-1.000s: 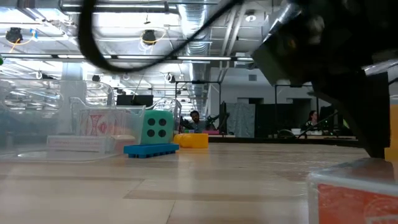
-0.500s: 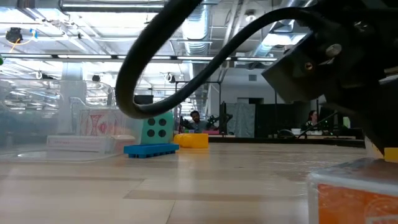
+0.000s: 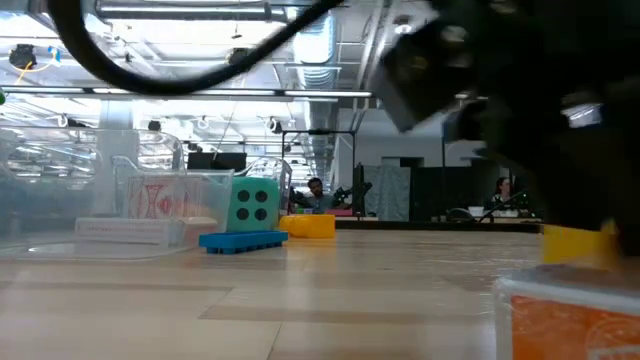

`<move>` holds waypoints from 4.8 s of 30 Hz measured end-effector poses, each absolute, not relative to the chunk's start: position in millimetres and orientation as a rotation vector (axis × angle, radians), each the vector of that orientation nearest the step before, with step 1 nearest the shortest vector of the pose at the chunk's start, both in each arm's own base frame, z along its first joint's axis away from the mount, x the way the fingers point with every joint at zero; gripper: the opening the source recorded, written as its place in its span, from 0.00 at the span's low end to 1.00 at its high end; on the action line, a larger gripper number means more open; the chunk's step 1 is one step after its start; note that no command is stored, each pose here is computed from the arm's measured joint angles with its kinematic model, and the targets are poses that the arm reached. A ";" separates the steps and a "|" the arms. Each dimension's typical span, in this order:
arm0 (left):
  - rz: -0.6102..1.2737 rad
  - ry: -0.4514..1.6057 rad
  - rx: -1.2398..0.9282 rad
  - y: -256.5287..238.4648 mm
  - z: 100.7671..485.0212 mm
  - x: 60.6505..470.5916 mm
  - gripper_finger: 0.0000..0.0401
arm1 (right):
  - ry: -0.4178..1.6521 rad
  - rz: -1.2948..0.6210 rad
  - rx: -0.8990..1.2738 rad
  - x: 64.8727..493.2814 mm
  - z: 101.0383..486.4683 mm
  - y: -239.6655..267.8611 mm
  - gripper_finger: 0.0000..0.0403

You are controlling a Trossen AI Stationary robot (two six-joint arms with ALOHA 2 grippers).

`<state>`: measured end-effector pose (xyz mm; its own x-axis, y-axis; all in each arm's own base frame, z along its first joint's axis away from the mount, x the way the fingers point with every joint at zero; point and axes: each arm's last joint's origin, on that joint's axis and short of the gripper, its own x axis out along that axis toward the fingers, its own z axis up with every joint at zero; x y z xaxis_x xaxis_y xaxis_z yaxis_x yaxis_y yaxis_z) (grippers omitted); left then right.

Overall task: Pick & Place Toys
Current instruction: Put the yellow game piece into the bottom right transparent bin, then put the blue game piece into the bottom right transparent bin

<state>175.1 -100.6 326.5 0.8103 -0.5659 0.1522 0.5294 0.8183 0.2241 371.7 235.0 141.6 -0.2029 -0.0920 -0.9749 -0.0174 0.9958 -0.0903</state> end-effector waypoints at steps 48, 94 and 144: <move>-0.589 -0.215 0.166 -100.7 326.6 175.0 0.58 | 1.227 -0.483 0.197 192.2 319.0 218.7 0.31; -0.589 -0.217 0.166 -100.7 326.9 175.0 0.58 | 1.249 -0.655 0.679 74.9 218.7 215.6 0.47; -0.584 -0.256 0.158 -101.4 329.6 176.4 0.58 | 0.459 -0.496 0.102 167.0 310.1 162.2 0.48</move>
<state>176.4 -101.4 329.6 0.8041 -0.5622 0.1930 0.5232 0.8236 0.2191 167.0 162.2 310.1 0.7802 -0.4359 -0.4487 0.4810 0.8766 -0.0151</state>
